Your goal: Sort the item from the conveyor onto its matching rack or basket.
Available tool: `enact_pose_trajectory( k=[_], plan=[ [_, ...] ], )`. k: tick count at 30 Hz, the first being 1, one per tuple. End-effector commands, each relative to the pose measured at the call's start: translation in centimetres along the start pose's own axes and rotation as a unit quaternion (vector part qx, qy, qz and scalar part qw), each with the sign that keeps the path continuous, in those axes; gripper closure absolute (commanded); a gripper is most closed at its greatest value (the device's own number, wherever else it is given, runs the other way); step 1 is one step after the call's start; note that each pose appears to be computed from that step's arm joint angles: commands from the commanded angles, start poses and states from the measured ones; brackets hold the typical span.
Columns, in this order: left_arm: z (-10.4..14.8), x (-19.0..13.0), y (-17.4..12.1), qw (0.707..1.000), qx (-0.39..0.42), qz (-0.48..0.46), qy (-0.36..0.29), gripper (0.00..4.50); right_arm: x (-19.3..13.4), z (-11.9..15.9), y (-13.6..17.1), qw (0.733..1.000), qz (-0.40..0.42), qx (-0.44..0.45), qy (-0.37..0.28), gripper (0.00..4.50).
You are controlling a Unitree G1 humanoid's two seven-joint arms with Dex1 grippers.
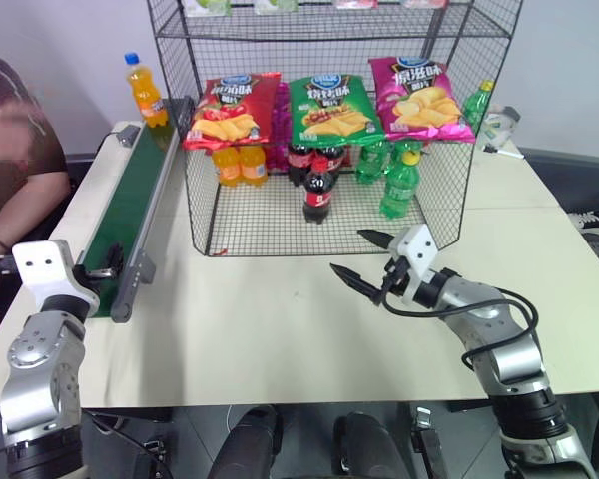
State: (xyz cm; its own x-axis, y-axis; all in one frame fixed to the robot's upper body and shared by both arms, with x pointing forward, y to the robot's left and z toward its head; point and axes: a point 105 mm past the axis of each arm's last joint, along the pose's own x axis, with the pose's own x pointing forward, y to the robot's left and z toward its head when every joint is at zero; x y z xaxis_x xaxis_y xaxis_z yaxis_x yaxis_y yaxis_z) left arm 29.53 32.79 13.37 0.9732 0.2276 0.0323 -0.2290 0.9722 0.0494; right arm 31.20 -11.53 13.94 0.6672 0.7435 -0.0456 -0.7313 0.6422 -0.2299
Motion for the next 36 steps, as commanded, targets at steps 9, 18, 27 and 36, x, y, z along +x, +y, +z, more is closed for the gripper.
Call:
enact_pose_trajectory(
  k=[9,18,27,36],
  plan=[
    [0.6,0.2,0.2,1.000,0.021,0.009,-0.016,0.08,0.6,0.9,0.1,1.000,0.004,-0.020,-0.015,0.00],
    [0.4,0.2,0.0,1.000,0.023,0.005,-0.015,0.08,0.7,0.7,-0.3,1.000,-0.005,-0.016,-0.011,0.00],
    [0.1,-0.1,-0.1,0.999,0.029,0.007,-0.012,0.08,0.4,0.6,0.1,1.000,-0.007,-0.002,-0.010,0.00],
    [0.5,-0.4,0.5,0.999,0.044,0.005,-0.009,0.08,0.2,1.8,0.3,0.999,-0.031,-0.002,-0.034,0.00]
  ],
)
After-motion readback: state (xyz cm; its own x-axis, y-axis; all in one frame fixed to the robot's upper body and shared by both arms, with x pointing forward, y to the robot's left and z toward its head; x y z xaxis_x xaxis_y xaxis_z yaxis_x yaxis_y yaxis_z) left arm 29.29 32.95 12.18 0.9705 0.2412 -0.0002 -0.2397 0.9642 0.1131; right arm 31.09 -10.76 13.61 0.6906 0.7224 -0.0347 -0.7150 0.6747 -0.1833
